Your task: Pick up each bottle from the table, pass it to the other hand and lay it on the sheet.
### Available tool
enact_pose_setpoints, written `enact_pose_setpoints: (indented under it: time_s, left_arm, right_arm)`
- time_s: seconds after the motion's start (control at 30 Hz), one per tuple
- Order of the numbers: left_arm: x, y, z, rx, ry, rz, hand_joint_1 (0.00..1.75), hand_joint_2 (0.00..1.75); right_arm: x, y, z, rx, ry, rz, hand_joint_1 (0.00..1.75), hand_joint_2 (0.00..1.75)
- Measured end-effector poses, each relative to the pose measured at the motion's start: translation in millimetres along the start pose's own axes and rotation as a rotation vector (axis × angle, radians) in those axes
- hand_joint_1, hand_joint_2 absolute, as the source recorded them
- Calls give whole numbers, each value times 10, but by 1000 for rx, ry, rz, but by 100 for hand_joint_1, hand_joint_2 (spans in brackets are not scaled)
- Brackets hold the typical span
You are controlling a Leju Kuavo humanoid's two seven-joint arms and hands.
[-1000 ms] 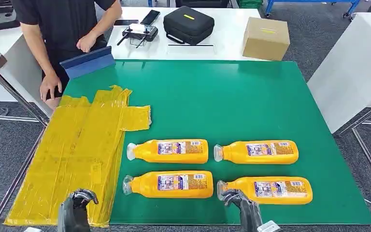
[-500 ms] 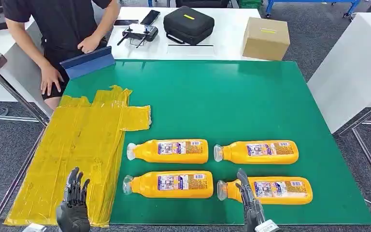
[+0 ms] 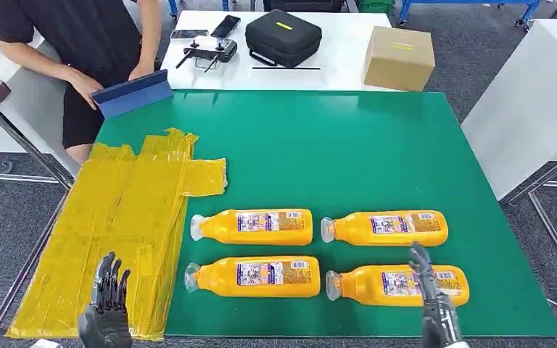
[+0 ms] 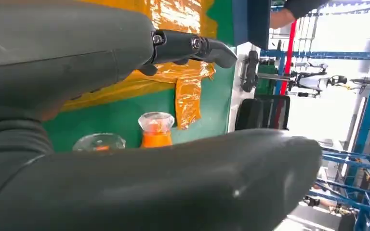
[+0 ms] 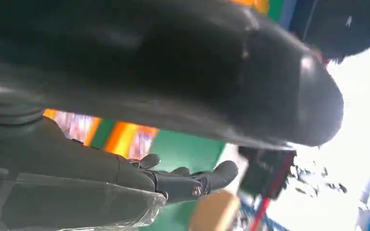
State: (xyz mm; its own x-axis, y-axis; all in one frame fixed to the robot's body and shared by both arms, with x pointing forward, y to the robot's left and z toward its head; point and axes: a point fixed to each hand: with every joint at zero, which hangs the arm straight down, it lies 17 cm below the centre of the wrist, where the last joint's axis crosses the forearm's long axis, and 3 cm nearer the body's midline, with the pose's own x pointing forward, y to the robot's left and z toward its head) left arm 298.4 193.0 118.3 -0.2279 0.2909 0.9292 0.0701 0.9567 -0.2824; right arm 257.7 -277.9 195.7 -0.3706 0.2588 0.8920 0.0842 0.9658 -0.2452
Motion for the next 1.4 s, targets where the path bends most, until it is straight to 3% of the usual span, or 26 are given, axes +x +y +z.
enact_pose_setpoints:
  time_s: [0.4,1.03,1.13,1.4]
  left_arm:
    - [6,57,-4,5,4,-13,0,0]
    - [17,108,-7,20,2,-19,0,0]
    - [14,110,-7,20,3,-23,0,0]
    - [57,208,14,61,-5,-28,0,0]
  right_arm:
    - [-274,-808,228,-43,166,451,0,175]
    - [-333,-1095,347,-85,215,523,0,175]
    - [-397,-1093,384,-50,241,592,0,175]
    - [-725,-1294,619,141,361,968,0,175]
